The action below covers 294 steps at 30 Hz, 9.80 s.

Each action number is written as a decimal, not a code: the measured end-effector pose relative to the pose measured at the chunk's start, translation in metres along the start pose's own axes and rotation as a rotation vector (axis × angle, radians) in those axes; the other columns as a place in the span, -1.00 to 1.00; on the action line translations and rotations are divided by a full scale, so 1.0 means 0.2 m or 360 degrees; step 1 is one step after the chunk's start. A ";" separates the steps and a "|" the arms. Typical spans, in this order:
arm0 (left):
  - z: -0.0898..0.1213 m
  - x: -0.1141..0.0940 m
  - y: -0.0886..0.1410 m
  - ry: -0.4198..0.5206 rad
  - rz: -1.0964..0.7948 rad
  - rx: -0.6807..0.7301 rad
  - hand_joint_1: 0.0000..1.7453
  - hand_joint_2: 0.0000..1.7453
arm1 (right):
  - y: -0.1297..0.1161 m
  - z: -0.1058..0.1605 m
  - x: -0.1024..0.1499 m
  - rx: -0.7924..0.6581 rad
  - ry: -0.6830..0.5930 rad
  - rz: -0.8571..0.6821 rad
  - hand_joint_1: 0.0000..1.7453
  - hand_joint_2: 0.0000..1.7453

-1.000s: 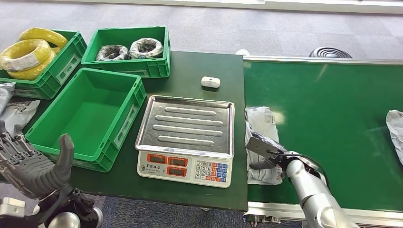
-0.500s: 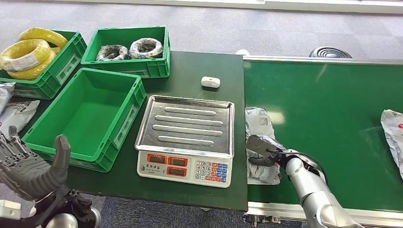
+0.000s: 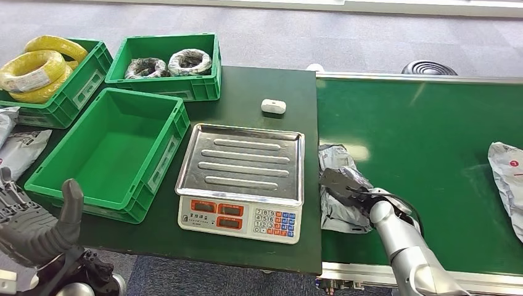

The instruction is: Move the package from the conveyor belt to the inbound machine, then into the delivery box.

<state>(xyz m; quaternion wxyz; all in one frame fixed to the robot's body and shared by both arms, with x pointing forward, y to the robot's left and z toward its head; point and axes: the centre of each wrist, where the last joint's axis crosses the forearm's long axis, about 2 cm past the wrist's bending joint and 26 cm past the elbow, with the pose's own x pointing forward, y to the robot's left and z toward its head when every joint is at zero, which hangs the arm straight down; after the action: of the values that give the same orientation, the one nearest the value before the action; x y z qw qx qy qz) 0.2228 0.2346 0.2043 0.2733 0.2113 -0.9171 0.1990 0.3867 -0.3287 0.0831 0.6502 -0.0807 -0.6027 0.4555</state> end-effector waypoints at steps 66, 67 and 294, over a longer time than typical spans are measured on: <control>0.18 -0.06 -0.17 0.0281 0.0167 -0.0116 -1.00 1.00 | 0.40 -0.08 0.94 -0.1075 -0.0791 0.0259 1.00 1.00; 0.18 -0.05 -0.17 0.0283 0.0166 -0.0116 -1.00 1.00 | 0.40 -0.08 0.93 -0.1070 -0.0785 0.0257 1.00 1.00; -1.15 -0.53 -0.59 -0.0353 -0.1097 -0.0285 0.95 1.00 | 0.42 0.23 0.68 -0.1709 -0.0530 -0.0411 -1.00 -1.00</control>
<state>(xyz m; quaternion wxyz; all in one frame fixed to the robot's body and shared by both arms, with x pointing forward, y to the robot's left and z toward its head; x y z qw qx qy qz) 0.4576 0.2770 0.3484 0.2407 0.5031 -0.8299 -0.0098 0.2866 -0.2069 0.1371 0.4647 -0.2524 -0.8487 0.0093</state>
